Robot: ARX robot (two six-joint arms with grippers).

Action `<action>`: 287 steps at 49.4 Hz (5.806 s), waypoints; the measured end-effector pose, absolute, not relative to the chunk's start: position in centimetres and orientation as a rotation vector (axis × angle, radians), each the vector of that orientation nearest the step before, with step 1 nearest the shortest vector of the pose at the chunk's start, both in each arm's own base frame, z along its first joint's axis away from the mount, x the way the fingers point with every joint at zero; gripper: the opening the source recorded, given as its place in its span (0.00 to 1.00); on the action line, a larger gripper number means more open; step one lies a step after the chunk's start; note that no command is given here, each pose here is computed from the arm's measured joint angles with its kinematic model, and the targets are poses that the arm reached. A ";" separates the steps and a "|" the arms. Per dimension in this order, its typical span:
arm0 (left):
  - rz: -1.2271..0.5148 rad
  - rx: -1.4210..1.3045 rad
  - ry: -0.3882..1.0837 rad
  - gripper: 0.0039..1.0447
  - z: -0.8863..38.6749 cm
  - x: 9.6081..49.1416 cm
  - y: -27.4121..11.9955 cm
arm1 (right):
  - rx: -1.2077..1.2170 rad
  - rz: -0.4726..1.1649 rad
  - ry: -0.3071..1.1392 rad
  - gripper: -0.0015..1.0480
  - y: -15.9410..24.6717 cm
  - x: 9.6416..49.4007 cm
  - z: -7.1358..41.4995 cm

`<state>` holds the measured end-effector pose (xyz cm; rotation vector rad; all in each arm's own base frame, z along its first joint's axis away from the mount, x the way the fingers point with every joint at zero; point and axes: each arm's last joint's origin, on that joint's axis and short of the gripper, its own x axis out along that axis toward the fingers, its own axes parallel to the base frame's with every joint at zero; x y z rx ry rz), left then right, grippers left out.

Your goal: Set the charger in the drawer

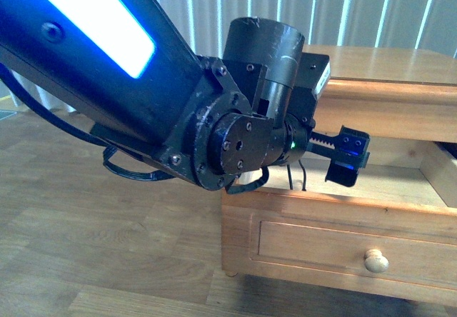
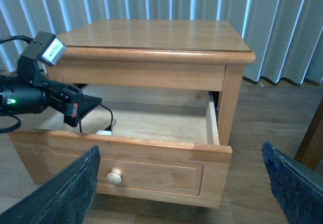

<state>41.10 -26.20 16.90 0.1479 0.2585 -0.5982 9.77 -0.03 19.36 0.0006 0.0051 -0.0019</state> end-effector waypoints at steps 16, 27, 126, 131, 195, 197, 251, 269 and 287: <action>-0.429 0.144 0.112 0.94 22.6 37.4 -20.9 | 0.001 -0.002 0.005 0.92 0.0 9.8 19.4; -0.314 0.106 0.073 0.94 24.8 32.9 -15.3 | 0.001 -0.002 0.005 0.92 0.0 9.8 19.4; -0.004 -0.004 -0.017 0.04 17.1 9.6 0.0 | 0.001 -0.002 0.006 0.92 0.0 9.8 19.4; -0.003 -0.004 -0.017 0.04 17.1 9.6 0.0 | 0.001 -0.002 0.006 0.92 0.0 9.8 19.4; -0.003 -0.004 -0.017 0.94 17.1 9.6 0.0 | 0.042 0.157 0.726 0.92 7.1 25.3 16.0; -0.003 -0.004 -0.017 0.94 17.1 9.6 0.0 | 0.043 0.150 0.731 0.92 7.4 26.1 15.7; -0.003 -0.004 -0.017 0.94 17.1 9.6 0.0 | 0.086 -0.169 0.452 0.92 6.5 44.2 11.1; -0.003 -0.004 -0.017 0.94 17.1 9.6 0.0 | 0.104 -0.185 0.414 0.92 6.2 46.0 10.1; -0.003 -0.004 -0.017 0.94 17.1 9.6 0.0 | 0.100 -0.215 0.352 0.92 6.2 46.3 10.0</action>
